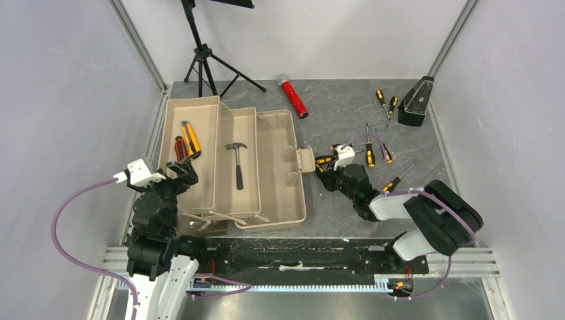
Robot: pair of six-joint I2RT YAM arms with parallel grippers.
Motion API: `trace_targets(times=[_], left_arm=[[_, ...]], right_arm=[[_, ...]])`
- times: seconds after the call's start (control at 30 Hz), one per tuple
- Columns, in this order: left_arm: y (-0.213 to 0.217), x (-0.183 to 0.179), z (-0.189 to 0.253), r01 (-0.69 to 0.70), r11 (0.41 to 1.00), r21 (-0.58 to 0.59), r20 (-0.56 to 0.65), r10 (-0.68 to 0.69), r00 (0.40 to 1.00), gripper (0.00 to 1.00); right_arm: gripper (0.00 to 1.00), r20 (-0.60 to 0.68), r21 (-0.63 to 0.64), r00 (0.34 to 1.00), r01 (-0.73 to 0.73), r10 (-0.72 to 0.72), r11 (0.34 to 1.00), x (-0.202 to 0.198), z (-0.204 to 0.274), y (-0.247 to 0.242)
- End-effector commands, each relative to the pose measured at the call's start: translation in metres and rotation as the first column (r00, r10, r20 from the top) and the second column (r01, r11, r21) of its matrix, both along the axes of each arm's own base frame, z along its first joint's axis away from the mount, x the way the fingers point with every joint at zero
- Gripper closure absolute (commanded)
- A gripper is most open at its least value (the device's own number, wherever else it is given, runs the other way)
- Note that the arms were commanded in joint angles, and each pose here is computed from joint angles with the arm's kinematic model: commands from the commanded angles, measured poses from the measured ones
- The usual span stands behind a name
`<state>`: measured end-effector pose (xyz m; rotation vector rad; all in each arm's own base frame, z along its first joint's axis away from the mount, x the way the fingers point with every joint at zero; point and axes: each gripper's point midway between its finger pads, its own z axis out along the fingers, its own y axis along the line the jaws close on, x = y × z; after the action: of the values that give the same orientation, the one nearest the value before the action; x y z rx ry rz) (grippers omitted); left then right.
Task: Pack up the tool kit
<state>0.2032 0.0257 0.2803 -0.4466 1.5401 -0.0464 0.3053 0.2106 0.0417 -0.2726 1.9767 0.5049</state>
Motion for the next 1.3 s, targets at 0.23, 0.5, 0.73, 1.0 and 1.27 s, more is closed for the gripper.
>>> trace_targets(times=[0.23,0.5,0.73,1.0,1.27], left_arm=[[0.008,-0.002,0.009,-0.034,0.999,0.032,0.036,0.033,0.999,0.06],[0.007,-0.001,0.008,-0.033,0.999,0.032,0.033,0.032,0.999,0.06],[0.008,-0.001,0.009,-0.039,0.999,0.032,0.035,0.038,0.999,0.06],[0.009,-0.002,0.010,-0.041,0.999,0.030,0.040,0.040,0.998,0.06],[0.012,-0.007,0.012,-0.055,0.998,0.024,0.058,0.054,0.997,0.06]], right_arm=[[1.00,-0.005,0.030,0.986,0.168,-0.168,0.985,-0.027,0.041,-0.047],[1.00,0.124,0.123,0.948,0.279,-0.294,0.952,-0.016,0.127,-0.065],[1.00,0.122,0.251,0.973,0.159,-0.194,0.955,-0.031,0.173,-0.003],[1.00,0.015,0.263,0.997,0.069,-0.076,0.962,-0.046,0.164,0.081],[0.99,-0.037,0.162,0.999,0.040,-0.034,0.986,-0.046,0.140,0.151]])
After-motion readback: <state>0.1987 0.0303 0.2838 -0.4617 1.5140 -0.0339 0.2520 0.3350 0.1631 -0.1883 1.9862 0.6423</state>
